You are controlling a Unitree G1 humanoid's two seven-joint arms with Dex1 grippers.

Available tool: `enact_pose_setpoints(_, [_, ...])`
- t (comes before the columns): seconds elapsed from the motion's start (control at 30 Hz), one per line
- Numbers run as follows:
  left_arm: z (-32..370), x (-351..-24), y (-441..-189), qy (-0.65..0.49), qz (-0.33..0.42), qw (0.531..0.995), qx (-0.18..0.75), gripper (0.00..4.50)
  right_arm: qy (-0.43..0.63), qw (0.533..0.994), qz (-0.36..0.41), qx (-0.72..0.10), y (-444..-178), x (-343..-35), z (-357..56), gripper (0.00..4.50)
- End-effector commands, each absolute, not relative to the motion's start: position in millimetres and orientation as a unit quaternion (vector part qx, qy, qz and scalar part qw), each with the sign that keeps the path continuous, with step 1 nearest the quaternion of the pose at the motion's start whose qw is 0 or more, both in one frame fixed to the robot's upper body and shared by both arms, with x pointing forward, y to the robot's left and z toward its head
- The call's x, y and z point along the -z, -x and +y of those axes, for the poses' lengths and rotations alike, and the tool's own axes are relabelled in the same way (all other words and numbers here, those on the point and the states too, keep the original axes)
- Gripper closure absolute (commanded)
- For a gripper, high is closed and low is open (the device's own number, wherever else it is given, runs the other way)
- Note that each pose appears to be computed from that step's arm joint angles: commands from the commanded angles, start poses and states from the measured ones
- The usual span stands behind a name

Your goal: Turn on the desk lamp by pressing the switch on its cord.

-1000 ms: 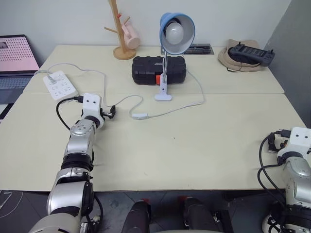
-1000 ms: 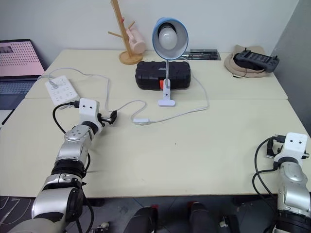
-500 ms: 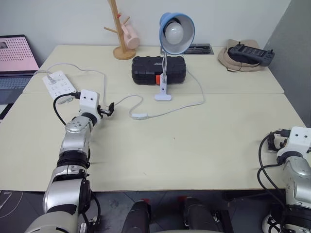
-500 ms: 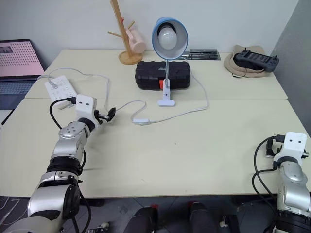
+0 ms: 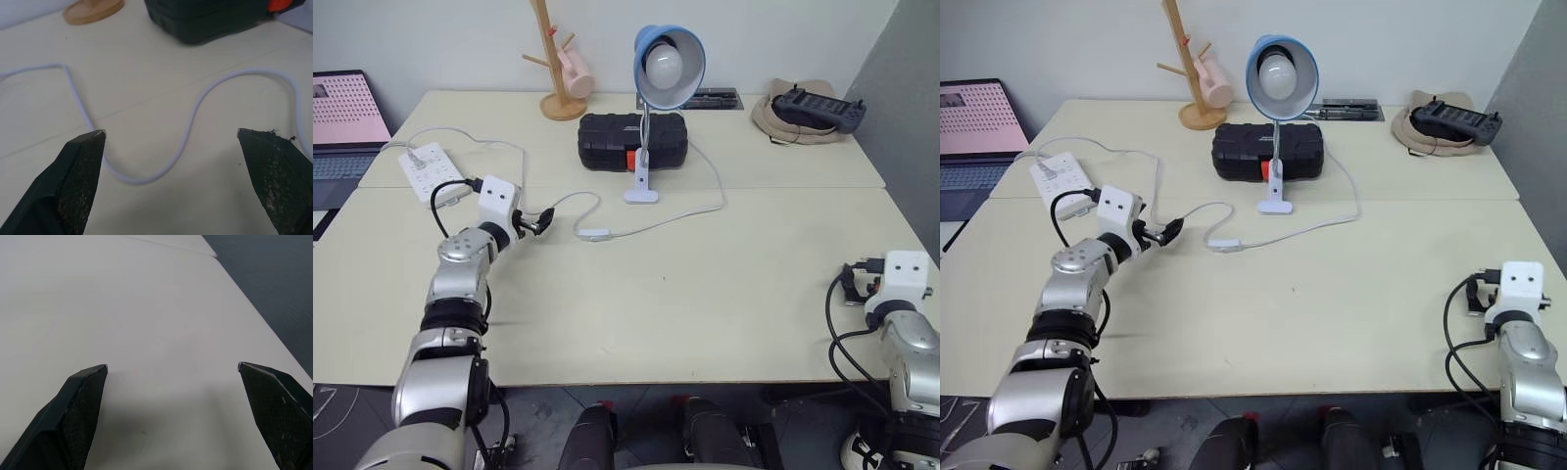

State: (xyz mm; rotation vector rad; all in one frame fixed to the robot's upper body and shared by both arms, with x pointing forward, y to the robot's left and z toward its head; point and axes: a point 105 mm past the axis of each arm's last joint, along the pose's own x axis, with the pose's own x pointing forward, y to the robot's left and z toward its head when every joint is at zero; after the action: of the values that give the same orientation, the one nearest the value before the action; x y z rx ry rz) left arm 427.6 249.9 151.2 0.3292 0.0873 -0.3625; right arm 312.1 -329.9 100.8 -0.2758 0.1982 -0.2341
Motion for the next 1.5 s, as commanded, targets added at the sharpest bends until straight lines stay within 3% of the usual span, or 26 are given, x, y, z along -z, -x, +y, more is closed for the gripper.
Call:
enact_pose_setpoints(0.03, [229.2, -176.4, -423.7, -0.218, 0.046, 0.926, 0.303, 0.00, 0.157, 0.986, 0.056, -0.016, -326.1, -134.9, -284.7, 0.02])
enact_pose_setpoints(0.13, [219.7, -175.5, -417.6, -0.230, 0.076, 0.896, 0.372, 0.00, 0.160, 0.981, 0.052, -0.100, -327.6, -142.3, -254.3, 0.02])
enact_pose_setpoints(0.2, [212.2, -174.9, -410.8, -0.250, 0.107, 0.862, 0.427, 0.00, 0.126, 0.969, 0.048, -0.209, -318.7, -151.2, -210.4, 0.02])
enact_pose_setpoints(0.23, [208.6, -173.2, -404.1, -0.276, 0.132, 0.830, 0.466, 0.00, 0.098, 0.952, 0.047, -0.288, -305.8, -157.7, -177.1, 0.02])
enact_pose_setpoints(0.3, [207.0, -170.8, -396.0, -0.306, 0.164, 0.789, 0.507, 0.00, 0.069, 0.925, 0.049, -0.370, -286.8, -164.8, -143.2, 0.02])
enact_pose_setpoints(0.5, [207.4, -167.9, -391.0, -0.357, 0.197, 0.738, 0.538, 0.00, 0.005, 0.893, 0.058, -0.447, -265.7, -177.6, -110.4, 0.02])
enact_pose_setpoints(0.6, [202.8, -161.2, -395.9, -0.400, 0.201, 0.719, 0.532, 0.00, 0.006, 0.886, 0.075, -0.458, -259.4, -171.4, -105.0, 0.02])
enact_pose_setpoints(1.07, [183.8, -140.6, -417.2, -0.431, 0.201, 0.737, 0.480, 0.00, -0.006, 0.906, 0.076, -0.416, -257.3, -163.4, -108.8, 0.02])
enact_pose_setpoints(1.5, [175.2, -141.4, -415.3, -0.407, 0.197, 0.740, 0.498, 2.39, -0.006, 0.917, 0.071, -0.392, -260.0, -163.3, -116.5, 0.00])
